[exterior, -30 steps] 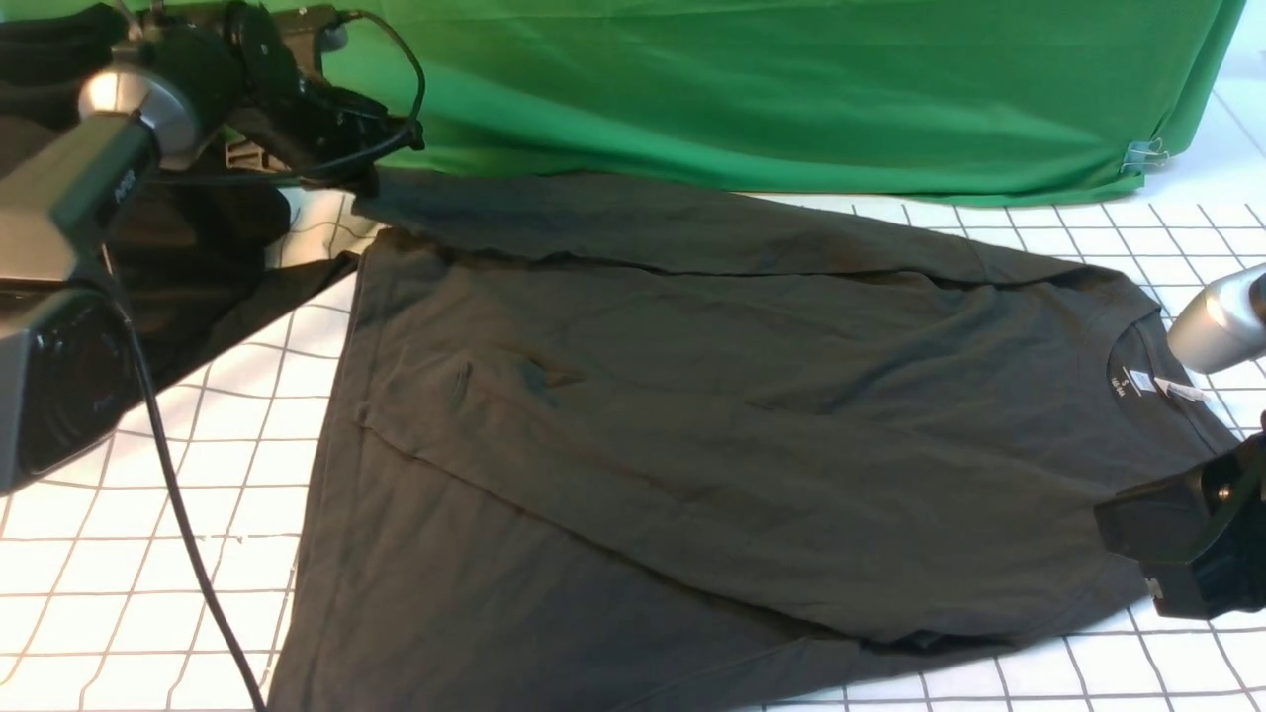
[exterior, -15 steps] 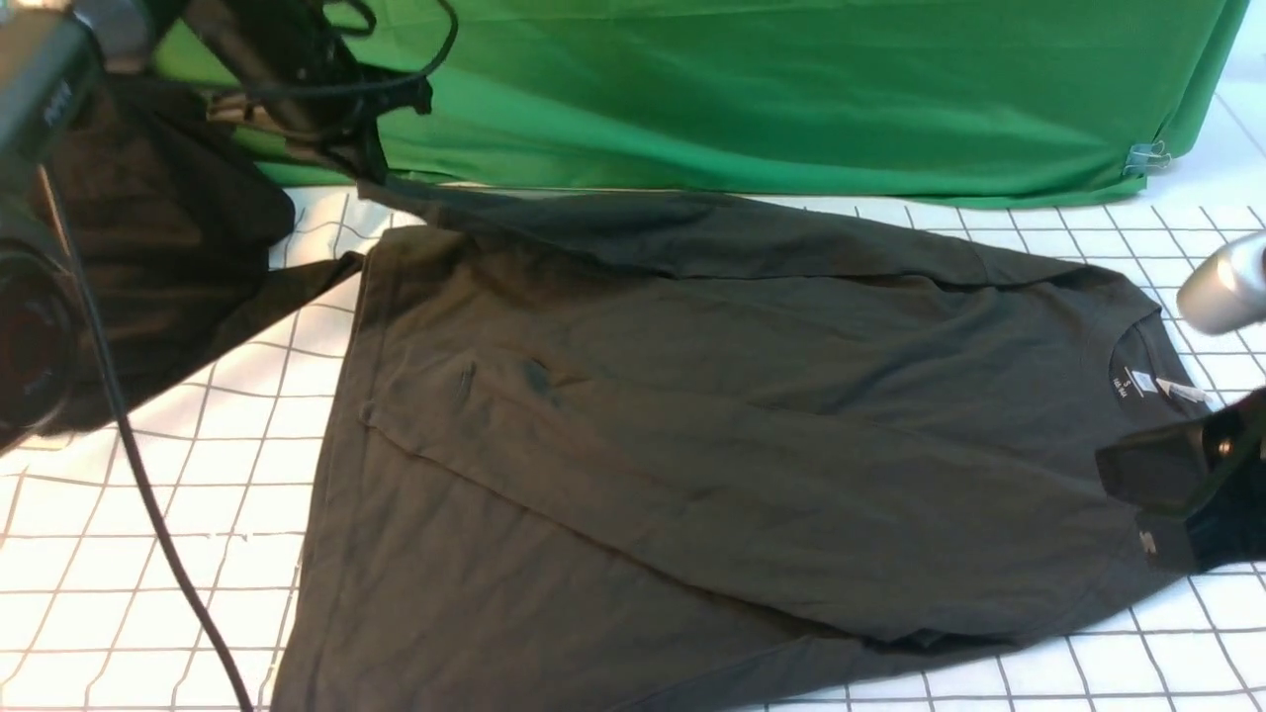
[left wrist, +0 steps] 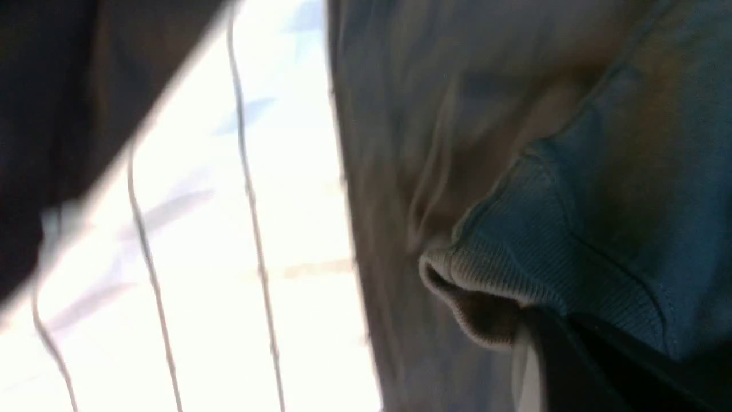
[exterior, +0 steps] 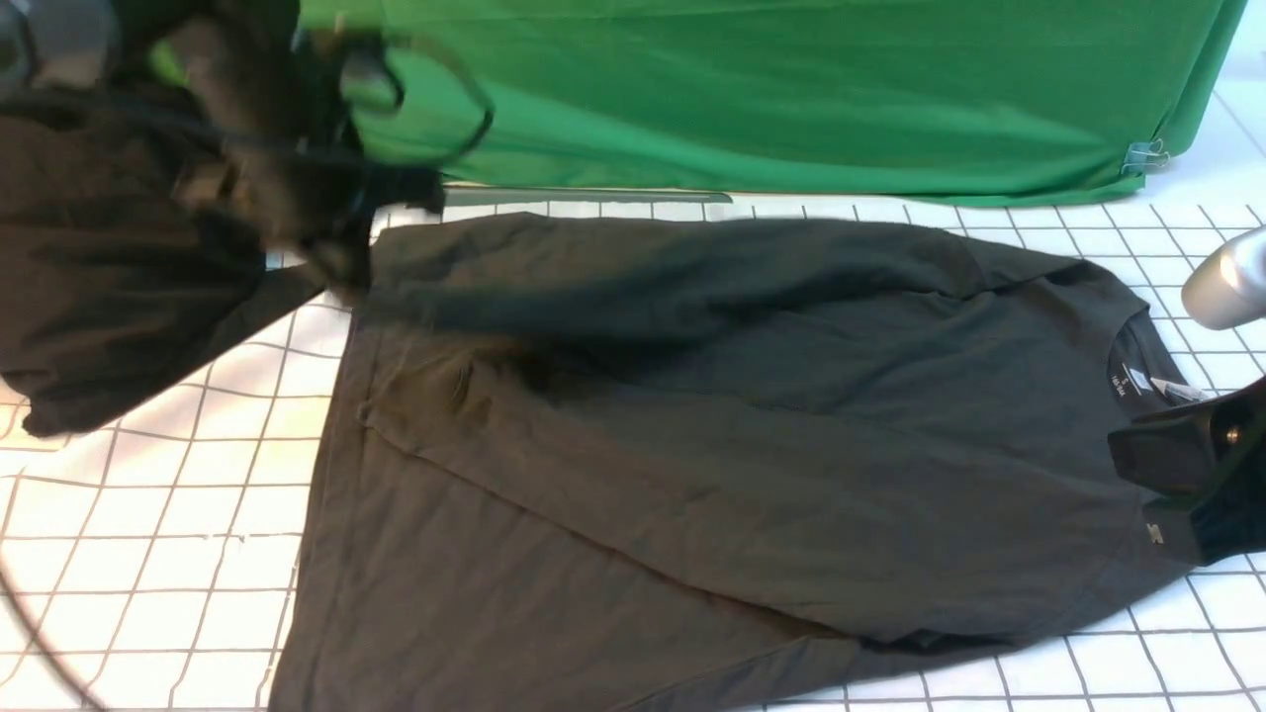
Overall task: Fold a long-sleeved shirt over a white checkered tablecloth.
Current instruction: 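Fold the left side of the dark shirt inward over its body with the left gripper, then grasp the near edge of the shirt at its hem and shoulder corners, then fold the black garment in half by bringing its near edge over to the far edge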
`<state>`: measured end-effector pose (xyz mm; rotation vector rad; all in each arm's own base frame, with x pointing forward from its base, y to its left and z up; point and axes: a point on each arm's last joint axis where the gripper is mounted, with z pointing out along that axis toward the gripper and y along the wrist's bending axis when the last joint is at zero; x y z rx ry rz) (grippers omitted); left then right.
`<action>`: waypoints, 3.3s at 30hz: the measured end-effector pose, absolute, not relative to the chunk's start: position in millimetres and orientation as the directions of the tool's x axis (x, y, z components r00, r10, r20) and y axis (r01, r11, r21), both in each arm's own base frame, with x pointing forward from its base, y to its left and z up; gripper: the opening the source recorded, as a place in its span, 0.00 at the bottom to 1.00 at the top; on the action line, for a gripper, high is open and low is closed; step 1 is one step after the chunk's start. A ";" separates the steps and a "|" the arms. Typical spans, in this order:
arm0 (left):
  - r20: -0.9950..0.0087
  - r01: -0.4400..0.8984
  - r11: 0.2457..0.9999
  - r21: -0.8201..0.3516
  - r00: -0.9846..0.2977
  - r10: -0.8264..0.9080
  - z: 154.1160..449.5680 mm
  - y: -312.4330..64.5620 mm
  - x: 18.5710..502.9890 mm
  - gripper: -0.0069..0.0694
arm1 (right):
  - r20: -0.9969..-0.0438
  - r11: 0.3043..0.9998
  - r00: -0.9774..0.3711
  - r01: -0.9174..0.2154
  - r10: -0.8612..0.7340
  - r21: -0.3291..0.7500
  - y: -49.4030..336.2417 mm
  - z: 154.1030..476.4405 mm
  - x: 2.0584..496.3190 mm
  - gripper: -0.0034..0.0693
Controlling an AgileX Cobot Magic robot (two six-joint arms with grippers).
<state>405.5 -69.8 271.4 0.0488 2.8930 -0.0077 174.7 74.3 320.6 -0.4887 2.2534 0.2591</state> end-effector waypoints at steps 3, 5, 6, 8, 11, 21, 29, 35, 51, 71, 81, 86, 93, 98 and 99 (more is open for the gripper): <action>-0.213 0.002 1.000 0.007 -0.977 0.003 253.5 -66.7 393.2 0.11 | -0.750 0.904 -0.606 -0.426 -0.263 0.027 74.3 320.6 174.7 0.19; -0.204 -0.015 1.000 0.005 -0.979 -0.014 242.8 -65.8 388.3 0.11 | -0.750 0.904 -0.606 -0.426 -0.263 0.027 74.3 320.6 174.7 0.19; -0.195 -0.018 1.000 0.003 -0.981 -0.017 238.0 -65.7 386.1 0.11 | -0.750 0.904 -0.606 -0.426 -0.263 0.027 74.3 320.6 174.7 0.19; -0.180 -0.024 1.000 -0.012 -0.983 -0.026 227.3 -66.6 382.4 0.11 | -0.750 0.904 -0.606 -0.426 -0.264 0.026 74.3 320.6 174.7 0.19; -0.158 -0.044 0.998 -0.055 -0.986 -0.052 216.9 -69.7 377.9 0.11 | -0.750 0.904 -0.606 -0.426 -0.264 0.027 74.3 320.6 174.7 0.19; -0.106 -0.050 0.998 -0.048 -0.993 -0.055 196.5 -72.2 365.0 0.15 | -0.751 0.904 -0.606 -0.426 -0.263 0.027 74.3 320.7 174.8 0.20; -0.012 0.011 1.000 -0.002 -1.000 0.010 196.6 -78.5 351.4 0.60 | -0.755 0.906 -0.603 -0.423 -0.257 0.029 74.5 321.0 175.4 0.21; 0.033 0.016 0.999 0.038 -0.999 0.015 216.5 -78.0 315.2 0.73 | -0.741 0.917 -0.635 -0.393 -0.219 0.066 75.6 317.7 178.4 0.21; -0.019 -0.109 0.994 0.008 -0.994 -0.109 159.2 -88.5 214.5 0.74 | -0.664 0.920 -0.706 -0.387 -0.246 0.070 81.9 297.8 194.3 0.22; -0.089 0.028 0.999 -0.028 -0.996 0.025 183.7 -86.0 205.1 0.11 | -0.179 0.789 -0.784 -0.612 -0.595 0.056 109.9 259.5 228.1 0.49; -0.179 0.055 0.998 -0.032 -0.983 0.048 216.0 -76.9 189.3 0.11 | -0.066 0.787 -0.788 -0.615 -0.612 0.043 130.6 192.8 261.0 0.69; -0.183 0.061 0.998 -0.022 -0.982 0.056 216.2 -76.1 189.6 0.11 | -0.005 0.785 -0.786 -0.618 -0.618 0.034 132.6 164.2 269.8 0.73; -0.191 0.063 0.998 -0.021 -0.980 0.058 216.3 -76.1 190.3 0.11 | 0.006 0.788 -0.789 -0.615 -0.615 -0.021 130.4 154.5 276.5 0.44; -0.184 0.051 0.998 -0.049 -0.982 0.041 224.6 -75.1 181.9 0.11 | 0.017 0.795 -0.795 -0.607 -0.606 -0.021 127.2 167.2 270.5 0.09; -0.183 0.048 0.997 -0.057 -0.982 0.037 228.6 -74.1 177.8 0.11 | 0.021 0.798 -0.798 -0.603 -0.602 -0.020 125.7 173.0 267.1 0.08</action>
